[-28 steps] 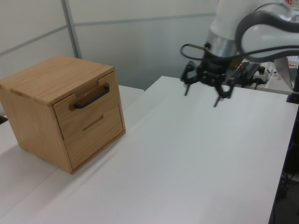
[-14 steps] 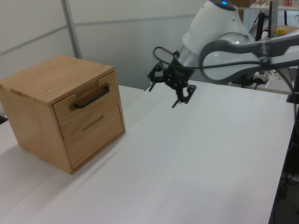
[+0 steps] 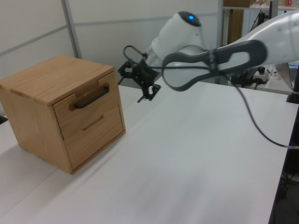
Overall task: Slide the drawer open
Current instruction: 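Move the gripper toward the black handle of the upper drawer, then lower the gripper onto the black bar handle and close on it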
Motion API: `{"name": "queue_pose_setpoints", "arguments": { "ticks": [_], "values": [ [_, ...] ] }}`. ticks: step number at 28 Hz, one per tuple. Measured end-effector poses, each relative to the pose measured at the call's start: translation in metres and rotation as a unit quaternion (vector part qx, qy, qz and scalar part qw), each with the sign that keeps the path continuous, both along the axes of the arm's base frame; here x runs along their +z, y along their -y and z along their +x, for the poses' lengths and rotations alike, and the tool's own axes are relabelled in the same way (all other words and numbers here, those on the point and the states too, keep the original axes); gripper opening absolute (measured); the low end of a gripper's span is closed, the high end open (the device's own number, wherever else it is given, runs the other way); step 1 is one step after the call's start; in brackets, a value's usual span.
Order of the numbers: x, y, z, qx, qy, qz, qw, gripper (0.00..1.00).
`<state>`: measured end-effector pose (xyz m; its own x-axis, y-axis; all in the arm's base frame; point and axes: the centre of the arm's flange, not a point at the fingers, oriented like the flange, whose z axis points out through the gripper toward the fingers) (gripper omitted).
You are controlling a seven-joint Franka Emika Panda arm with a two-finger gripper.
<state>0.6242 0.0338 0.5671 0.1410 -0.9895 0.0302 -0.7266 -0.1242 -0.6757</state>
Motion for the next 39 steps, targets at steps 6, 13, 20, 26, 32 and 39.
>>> {"name": "queue_pose_setpoints", "arguments": {
  "ticks": [6, 13, 20, 26, 32, 39],
  "values": [
    [-0.018, 0.001, 0.039, -0.002, 0.015, 0.005, 0.9999, 1.00],
    [-0.033, 0.002, 0.070, -0.005, 0.034, 0.009, 0.9994, 1.00],
    [-0.049, 0.003, 0.088, -0.004, 0.062, 0.005, 0.9981, 1.00],
    [-0.055, 0.001, 0.093, 0.000, 0.063, -0.002, 0.9980, 0.88],
    [-0.059, -0.001, 0.094, 0.008, 0.063, -0.016, 0.9979, 0.64],
    [-0.055, -0.004, 0.095, 0.019, 0.070, -0.037, 0.9967, 0.49]
  ]
}}
